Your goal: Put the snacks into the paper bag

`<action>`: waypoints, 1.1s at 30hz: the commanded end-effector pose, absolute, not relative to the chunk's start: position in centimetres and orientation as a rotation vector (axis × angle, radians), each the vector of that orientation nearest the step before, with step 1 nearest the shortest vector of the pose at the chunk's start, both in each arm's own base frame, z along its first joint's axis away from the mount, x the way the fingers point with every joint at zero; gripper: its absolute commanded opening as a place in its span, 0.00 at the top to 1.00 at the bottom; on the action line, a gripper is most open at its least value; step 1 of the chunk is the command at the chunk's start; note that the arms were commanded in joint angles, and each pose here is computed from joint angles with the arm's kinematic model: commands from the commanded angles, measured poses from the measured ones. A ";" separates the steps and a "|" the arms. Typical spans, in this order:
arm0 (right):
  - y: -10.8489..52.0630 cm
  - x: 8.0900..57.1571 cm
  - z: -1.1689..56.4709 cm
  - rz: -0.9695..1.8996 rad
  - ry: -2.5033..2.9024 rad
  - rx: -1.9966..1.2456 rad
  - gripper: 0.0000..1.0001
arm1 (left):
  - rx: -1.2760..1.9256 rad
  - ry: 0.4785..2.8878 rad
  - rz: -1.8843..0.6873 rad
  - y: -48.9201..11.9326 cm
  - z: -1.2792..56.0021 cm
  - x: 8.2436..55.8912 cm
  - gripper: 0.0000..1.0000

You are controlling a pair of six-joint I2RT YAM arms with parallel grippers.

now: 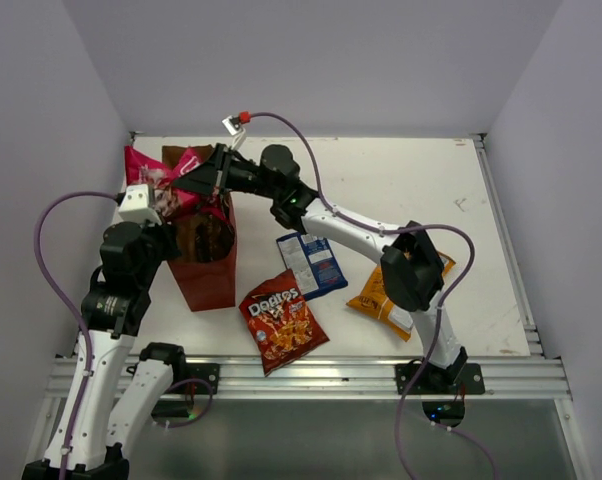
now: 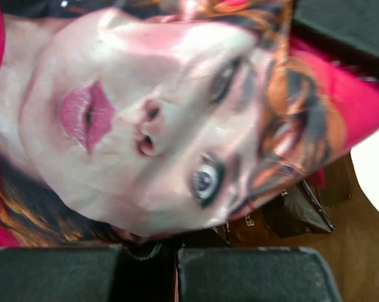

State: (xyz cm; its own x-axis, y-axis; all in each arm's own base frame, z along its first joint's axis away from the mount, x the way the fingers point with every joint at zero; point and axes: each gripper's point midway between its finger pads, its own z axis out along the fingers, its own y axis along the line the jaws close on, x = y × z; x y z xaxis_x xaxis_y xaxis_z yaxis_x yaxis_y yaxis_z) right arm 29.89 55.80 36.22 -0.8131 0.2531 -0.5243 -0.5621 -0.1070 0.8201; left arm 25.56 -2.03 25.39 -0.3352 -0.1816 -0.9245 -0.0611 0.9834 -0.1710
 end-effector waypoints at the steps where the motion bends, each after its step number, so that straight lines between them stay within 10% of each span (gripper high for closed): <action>1: 53.6 27.7 41.4 1.948 1.505 -0.424 1.00 | -0.176 1.885 -0.091 -1.6 26.0 25.9 1.00; 16: 50.5 27.0 38.1 1.735 1.620 -0.472 1.00 | -0.183 1.881 -0.082 -1.4 26.2 25.8 1.00; 23: 49.6 26.9 39.1 1.669 1.602 -0.523 0.41 | -0.180 1.881 -0.084 -1.4 26.2 25.8 1.00; 33: 45.6 28.0 45.1 1.468 1.492 -0.530 0.30 | -0.182 1.880 -0.081 -1.4 26.3 25.7 1.00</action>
